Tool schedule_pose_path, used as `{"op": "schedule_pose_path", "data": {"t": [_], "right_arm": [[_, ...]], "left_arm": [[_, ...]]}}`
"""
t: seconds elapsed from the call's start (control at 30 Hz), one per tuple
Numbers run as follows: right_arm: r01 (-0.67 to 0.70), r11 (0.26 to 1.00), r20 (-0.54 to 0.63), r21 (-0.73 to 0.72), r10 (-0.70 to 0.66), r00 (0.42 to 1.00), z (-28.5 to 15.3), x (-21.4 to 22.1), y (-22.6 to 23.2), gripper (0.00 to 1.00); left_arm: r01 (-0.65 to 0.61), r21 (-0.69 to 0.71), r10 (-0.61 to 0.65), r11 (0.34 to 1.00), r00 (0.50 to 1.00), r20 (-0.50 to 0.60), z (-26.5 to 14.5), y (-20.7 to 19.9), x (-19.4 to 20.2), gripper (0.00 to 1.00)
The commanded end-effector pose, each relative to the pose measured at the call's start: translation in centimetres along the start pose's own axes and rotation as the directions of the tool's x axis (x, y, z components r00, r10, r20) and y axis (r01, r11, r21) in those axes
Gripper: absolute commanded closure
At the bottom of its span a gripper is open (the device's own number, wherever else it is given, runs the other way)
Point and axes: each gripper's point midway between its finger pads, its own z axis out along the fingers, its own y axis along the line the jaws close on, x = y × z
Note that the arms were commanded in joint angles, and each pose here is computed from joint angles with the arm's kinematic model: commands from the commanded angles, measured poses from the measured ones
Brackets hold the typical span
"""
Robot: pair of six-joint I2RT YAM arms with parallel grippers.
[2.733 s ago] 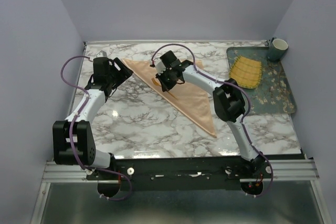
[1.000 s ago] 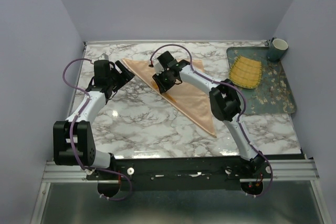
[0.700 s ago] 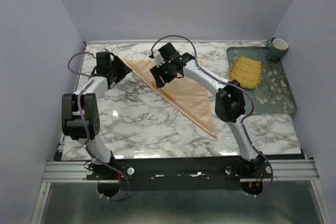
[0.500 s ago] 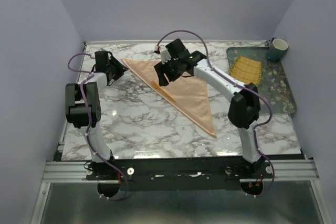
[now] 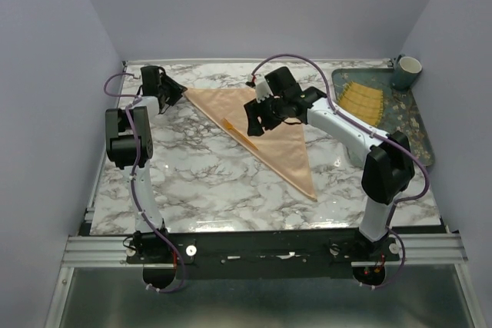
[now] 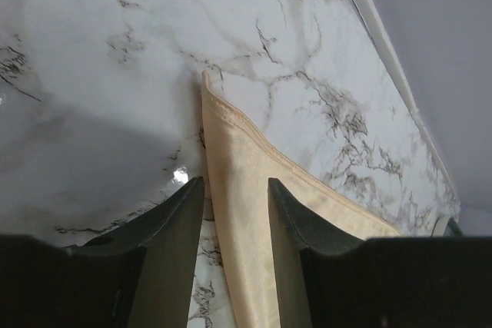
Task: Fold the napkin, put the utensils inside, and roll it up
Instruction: Place the utensil onto the napkin, then fold the napkin
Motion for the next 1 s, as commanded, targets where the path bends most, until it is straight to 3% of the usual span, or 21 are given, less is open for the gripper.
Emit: {"op": "schedule_pose_path", "data": {"t": [0.0,0.5,0.77,0.87,0.97], "right_arm": [[-0.018,0.999,0.035,-0.026,0.019,0.999,-0.4,-0.3,0.1,0.3],[-0.027,0.999,0.043,-0.033,0.028,0.999,-0.5,-0.2,0.1,0.29],[-0.026,0.999,0.036,-0.031,0.027,0.999,-0.4,0.3,0.0,0.29],[-0.03,0.999,0.024,-0.031,0.031,0.999,-0.2,1.0,-0.1,0.29],[-0.034,0.999,0.028,-0.036,0.035,0.999,-0.2,1.2,0.0,0.29]], "left_arm": [[0.016,-0.037,-0.016,0.999,1.0,0.013,0.6,1.0,-1.5,0.52],[0.064,-0.04,-0.065,0.997,0.998,-0.017,2.8,3.0,-0.6,0.56],[0.065,-0.043,-0.066,0.997,0.998,-0.005,2.6,3.0,-1.0,0.79],[0.01,-0.062,-0.009,0.998,1.0,0.023,1.6,2.8,-1.7,0.96],[-0.048,-0.049,0.051,0.998,0.997,0.054,0.5,2.3,-2.5,0.98]]}}
